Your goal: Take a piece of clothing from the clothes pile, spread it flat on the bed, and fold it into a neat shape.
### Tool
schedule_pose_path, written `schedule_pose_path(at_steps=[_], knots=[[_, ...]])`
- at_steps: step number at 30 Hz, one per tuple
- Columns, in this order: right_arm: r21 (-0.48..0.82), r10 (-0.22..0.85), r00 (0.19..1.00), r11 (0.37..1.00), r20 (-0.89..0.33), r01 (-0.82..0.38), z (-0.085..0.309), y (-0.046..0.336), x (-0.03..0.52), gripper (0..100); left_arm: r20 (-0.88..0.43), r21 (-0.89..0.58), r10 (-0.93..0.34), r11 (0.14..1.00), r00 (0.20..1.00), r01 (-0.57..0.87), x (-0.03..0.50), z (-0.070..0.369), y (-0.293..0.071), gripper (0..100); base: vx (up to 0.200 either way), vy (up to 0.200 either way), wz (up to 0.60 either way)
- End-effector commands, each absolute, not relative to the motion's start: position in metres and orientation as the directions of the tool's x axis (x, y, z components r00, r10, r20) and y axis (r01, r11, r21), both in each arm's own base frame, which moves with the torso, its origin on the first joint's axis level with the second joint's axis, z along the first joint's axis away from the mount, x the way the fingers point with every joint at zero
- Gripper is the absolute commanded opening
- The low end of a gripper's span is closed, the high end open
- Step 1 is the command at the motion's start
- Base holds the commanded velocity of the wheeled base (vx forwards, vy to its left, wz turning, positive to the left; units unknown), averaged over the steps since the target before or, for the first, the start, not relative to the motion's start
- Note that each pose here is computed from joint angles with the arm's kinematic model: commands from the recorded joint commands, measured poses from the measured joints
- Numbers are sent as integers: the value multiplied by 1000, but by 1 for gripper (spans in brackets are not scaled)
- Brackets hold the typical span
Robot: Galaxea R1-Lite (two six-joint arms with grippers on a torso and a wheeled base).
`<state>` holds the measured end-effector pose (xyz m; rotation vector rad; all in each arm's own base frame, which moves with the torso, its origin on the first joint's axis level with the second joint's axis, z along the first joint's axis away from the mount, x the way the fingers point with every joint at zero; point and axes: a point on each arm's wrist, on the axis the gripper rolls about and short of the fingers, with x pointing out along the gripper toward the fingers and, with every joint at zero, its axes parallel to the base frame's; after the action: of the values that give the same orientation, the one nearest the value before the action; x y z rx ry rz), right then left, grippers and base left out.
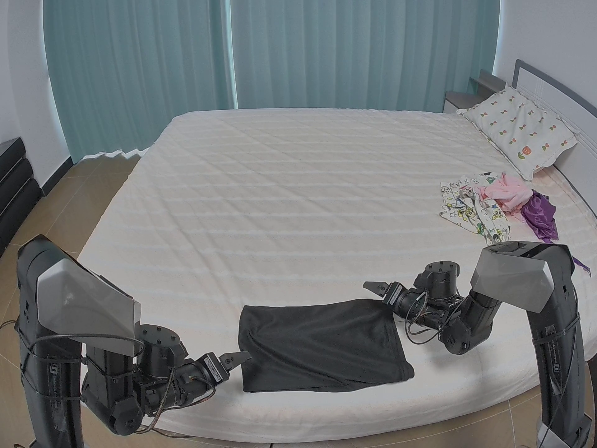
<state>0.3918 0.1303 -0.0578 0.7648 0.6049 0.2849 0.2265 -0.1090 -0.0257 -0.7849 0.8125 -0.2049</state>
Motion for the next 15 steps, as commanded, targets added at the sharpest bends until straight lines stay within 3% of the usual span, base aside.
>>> schedule_pose_path(at_steps=[1,2,3,15], knots=[[717,451,790,696,-416,-20,-61,131,392,100,-565,-703,-450,701,692,-117,227,-26,-109,100,0,0,0],[716,449,788,698,-422,-15,-62,131,392,100,-563,-704,-450,701,693,-116,227,-25,-109,100,0,0,0],[715,449,785,699,-427,-12,-62,131,392,0,-563,-704,-450,701,693,-116,227,-25,-109,100,0,0,0],[705,430,781,709,-452,18,-64,128,392,0,-564,-703,-450,702,692,-117,228,-26,-109,100,0,0,0]])
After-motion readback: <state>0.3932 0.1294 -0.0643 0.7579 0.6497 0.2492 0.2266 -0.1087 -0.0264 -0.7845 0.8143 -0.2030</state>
